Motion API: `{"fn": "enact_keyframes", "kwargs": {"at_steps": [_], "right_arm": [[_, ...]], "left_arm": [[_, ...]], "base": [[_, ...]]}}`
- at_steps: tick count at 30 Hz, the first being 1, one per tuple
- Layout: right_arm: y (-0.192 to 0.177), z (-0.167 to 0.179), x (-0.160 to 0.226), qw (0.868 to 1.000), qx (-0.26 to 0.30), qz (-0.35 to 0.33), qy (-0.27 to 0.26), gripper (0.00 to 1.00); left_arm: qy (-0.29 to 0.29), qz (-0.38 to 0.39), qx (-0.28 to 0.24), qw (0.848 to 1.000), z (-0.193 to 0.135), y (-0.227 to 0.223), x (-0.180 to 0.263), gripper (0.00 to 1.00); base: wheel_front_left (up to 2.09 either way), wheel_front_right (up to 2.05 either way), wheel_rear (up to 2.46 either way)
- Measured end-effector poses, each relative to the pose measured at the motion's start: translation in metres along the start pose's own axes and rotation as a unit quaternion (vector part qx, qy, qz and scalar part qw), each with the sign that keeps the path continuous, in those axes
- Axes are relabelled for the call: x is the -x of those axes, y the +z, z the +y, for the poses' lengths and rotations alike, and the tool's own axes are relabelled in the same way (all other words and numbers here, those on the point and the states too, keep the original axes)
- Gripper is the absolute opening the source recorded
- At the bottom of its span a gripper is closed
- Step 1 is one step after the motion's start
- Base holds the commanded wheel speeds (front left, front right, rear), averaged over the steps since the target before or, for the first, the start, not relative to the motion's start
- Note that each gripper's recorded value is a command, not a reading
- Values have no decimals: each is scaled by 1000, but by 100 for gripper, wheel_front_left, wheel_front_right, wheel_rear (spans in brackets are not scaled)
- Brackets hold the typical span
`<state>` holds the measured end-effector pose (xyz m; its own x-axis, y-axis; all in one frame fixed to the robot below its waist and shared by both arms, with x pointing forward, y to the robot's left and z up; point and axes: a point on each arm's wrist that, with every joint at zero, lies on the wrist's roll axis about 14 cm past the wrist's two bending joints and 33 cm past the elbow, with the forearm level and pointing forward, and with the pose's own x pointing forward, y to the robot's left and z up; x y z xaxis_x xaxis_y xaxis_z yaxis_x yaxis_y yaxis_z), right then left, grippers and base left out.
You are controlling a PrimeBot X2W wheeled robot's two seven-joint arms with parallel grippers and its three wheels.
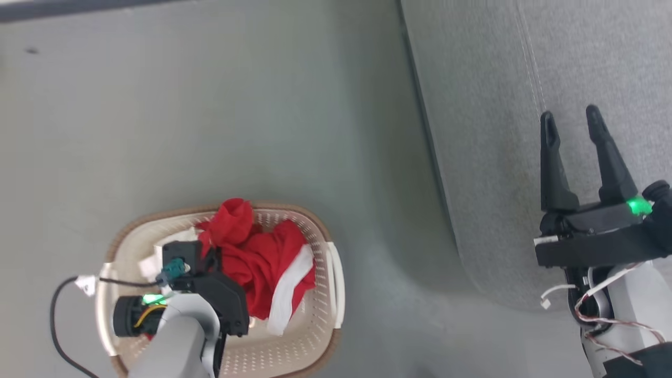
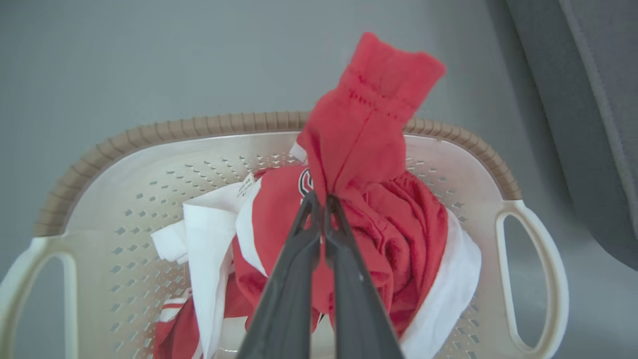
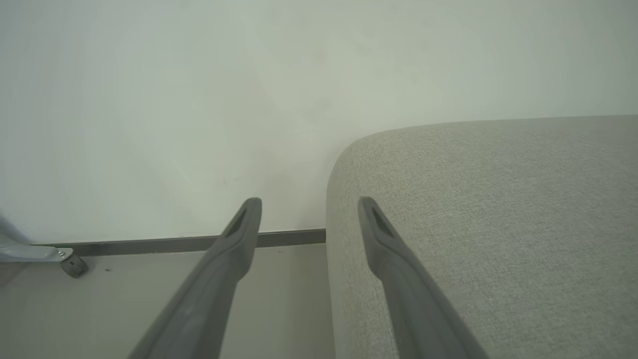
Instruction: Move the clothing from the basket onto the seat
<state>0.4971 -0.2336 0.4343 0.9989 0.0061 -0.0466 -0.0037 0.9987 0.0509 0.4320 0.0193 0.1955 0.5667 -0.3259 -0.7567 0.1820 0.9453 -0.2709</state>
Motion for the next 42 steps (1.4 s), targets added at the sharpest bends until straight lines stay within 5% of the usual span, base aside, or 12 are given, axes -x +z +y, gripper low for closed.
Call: {"fn": "enact_keyframes", "kwargs": {"at_steps": [27,42], "right_arm": [[33,47,61,998,-25,-13,51,100],[46,71,103,996,-41,-27,73,100]], "left_arm": [[2,-258,26,966,-7,128,137,0],[-26,-454,-26,890,-34,219,249,0]], "base": [[0,0,0],[0,0,0]]}}
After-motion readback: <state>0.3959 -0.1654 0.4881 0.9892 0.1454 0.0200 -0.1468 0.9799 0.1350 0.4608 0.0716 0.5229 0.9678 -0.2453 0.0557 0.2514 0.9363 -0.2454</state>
